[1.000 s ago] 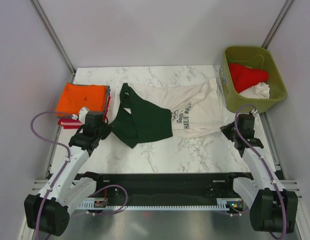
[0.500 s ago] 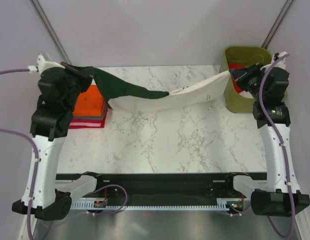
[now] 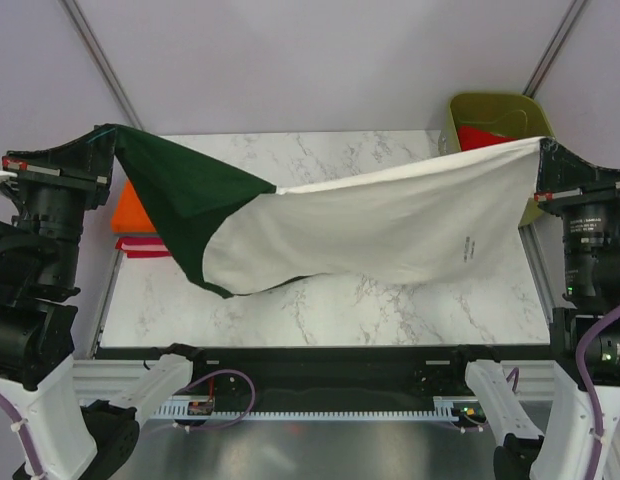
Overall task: Fold and stack the t-shirts
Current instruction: Flatten the tshirt out
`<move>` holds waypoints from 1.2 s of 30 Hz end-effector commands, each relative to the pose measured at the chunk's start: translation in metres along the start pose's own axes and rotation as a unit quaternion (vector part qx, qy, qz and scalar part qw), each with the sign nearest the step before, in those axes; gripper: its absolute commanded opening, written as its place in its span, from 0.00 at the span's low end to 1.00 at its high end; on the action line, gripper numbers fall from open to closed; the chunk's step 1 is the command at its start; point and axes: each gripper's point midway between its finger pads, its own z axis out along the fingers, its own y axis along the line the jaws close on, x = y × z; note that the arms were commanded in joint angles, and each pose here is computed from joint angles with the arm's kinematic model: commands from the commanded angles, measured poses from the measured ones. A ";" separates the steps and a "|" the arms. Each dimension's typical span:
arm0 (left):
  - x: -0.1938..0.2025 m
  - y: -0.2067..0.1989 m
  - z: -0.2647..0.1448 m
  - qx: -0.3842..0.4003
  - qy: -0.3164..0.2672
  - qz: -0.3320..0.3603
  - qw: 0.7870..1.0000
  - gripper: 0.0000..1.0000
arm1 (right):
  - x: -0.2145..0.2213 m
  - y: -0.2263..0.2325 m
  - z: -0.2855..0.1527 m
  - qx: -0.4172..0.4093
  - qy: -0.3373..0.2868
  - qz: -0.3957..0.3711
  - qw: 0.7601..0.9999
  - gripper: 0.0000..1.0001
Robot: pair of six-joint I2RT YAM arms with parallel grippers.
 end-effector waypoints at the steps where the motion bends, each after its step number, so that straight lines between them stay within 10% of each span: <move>1: 0.008 -0.010 0.004 0.016 0.023 -0.016 0.999 0.02 | -0.013 -0.014 -0.003 0.044 -0.027 -0.014 0.999 0.00; 6: 0.020 -0.011 0.015 0.018 0.046 -0.020 0.999 0.02 | 0.006 -0.030 0.013 0.066 0.002 -0.012 0.998 0.00; 23: 0.193 0.170 0.143 -0.158 0.120 -0.010 0.980 0.02 | 0.230 -0.154 0.119 0.102 0.234 0.128 0.958 0.00; 30: 0.124 0.043 0.255 -0.020 0.029 0.038 0.999 0.02 | 0.191 -0.107 0.247 0.020 0.208 0.164 0.964 0.00; 36: -0.001 -0.086 0.232 0.208 -0.156 -0.003 0.966 0.02 | 0.065 -0.030 0.296 -0.211 0.110 0.275 0.931 0.00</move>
